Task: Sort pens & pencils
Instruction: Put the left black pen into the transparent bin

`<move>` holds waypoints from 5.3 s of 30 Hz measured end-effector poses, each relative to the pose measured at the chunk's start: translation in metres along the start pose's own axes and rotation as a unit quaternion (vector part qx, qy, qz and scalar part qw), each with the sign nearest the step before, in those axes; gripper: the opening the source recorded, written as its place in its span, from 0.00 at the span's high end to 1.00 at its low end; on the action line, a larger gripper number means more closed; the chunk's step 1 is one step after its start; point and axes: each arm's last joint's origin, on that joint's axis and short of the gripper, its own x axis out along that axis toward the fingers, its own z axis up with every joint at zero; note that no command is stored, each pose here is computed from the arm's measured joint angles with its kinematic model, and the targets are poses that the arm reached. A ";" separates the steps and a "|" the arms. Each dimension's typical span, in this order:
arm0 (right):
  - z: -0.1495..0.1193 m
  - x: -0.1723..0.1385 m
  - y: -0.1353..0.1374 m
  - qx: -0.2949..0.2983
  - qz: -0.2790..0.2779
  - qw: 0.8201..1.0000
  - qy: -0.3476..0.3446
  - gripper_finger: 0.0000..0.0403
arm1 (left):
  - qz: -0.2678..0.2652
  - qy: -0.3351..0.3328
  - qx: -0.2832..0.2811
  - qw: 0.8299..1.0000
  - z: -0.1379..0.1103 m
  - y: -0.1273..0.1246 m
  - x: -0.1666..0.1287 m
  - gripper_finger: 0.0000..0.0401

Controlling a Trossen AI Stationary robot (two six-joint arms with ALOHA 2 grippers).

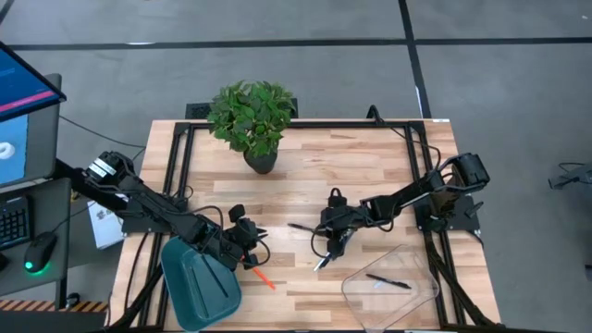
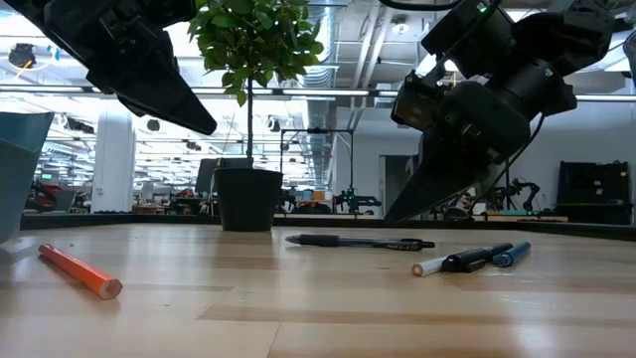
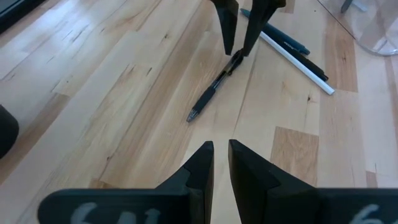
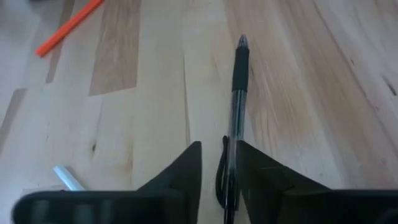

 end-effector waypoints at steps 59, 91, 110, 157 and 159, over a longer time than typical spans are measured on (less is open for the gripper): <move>-0.029 0.035 0.017 0.013 -0.056 0.998 -0.024 0.82 | 0.001 0.000 -0.002 1.000 0.000 0.000 0.000 0.90; -0.026 0.032 0.015 0.004 -0.056 0.998 -0.030 0.82 | 0.006 -0.001 0.019 1.000 0.000 0.001 0.000 0.90; -0.023 0.032 0.015 -0.002 -0.056 0.998 -0.040 0.82 | 0.029 0.027 0.015 0.999 -0.007 0.006 0.000 0.90; 0.047 -0.091 0.014 -0.064 -0.048 0.985 -0.154 0.84 | 0.029 0.032 0.009 0.999 -0.008 0.006 0.000 0.90; 0.048 -0.095 0.014 -0.063 -0.049 0.985 -0.156 0.84 | 0.028 0.032 0.009 0.999 -0.008 0.006 0.000 0.90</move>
